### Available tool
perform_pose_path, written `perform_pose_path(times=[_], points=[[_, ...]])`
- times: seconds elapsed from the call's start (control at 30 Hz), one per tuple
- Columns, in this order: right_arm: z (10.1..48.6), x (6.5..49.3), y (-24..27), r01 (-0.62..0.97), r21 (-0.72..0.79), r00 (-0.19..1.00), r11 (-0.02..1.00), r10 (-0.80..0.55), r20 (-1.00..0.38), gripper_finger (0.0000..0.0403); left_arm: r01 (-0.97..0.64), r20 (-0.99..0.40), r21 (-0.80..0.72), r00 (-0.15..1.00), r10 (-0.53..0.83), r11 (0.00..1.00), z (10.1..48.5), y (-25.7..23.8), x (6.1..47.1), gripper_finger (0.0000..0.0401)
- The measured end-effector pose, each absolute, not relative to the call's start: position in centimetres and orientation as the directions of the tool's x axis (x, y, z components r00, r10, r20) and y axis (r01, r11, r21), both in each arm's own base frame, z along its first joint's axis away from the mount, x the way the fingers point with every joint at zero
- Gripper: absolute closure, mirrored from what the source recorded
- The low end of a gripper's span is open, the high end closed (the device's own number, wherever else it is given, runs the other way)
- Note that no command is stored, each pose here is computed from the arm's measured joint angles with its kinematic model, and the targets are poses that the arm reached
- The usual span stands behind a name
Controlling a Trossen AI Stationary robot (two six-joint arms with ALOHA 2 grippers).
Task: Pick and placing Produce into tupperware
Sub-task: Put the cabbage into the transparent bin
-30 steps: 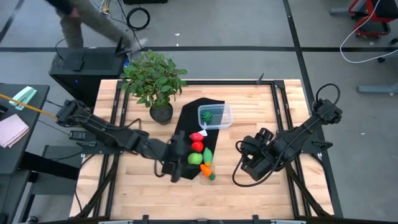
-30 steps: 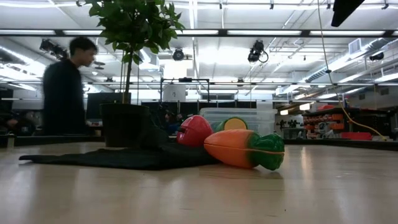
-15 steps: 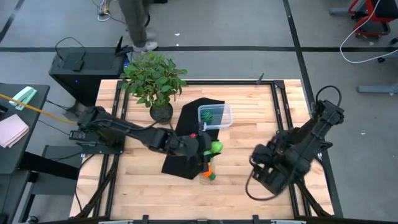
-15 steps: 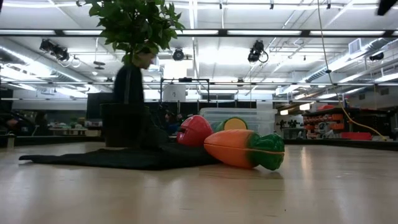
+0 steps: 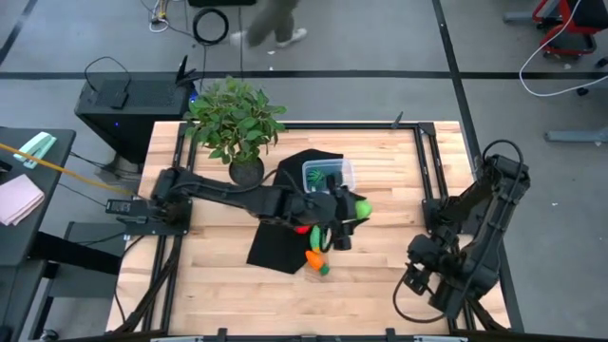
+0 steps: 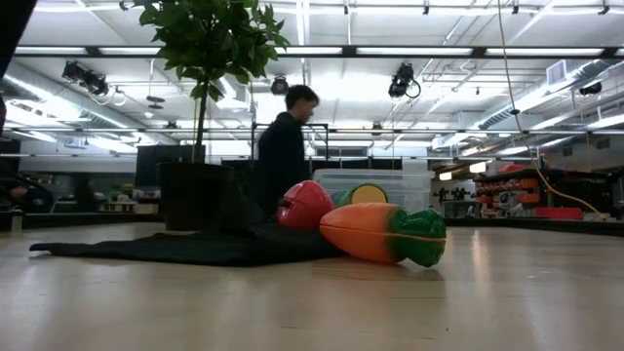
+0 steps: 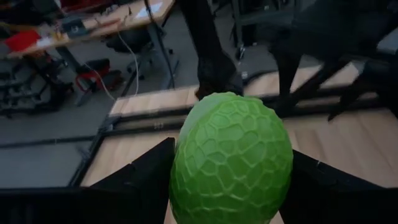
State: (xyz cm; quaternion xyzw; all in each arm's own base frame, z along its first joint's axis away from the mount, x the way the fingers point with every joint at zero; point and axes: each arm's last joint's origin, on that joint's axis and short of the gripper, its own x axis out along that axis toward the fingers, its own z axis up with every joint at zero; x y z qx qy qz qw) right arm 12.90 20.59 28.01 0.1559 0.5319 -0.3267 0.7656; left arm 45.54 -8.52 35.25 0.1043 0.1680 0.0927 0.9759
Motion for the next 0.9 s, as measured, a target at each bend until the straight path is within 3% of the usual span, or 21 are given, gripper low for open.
perform_pose_path(times=[0.33,0.63,0.9], points=[[28.0,12.6,20.7,0.662,-0.101,0.250,0.743,-0.345,-0.905,0.0080,-0.177,-0.462,0.307,0.831,0.310,0.935,35.2,-4.8,47.3,0.0168],[28.0,12.7,20.7,0.649,-0.101,0.272,0.754,-0.355,-0.894,0.0080,-0.339,-0.489,0.428,0.693,0.530,0.838,34.2,-2.6,46.8,0.0172],[28.0,12.7,20.7,0.651,-0.100,0.273,0.753,-0.355,-0.894,0.0080,-0.342,-0.549,0.464,0.612,0.569,0.817,29.5,-1.6,48.9,0.0168]])
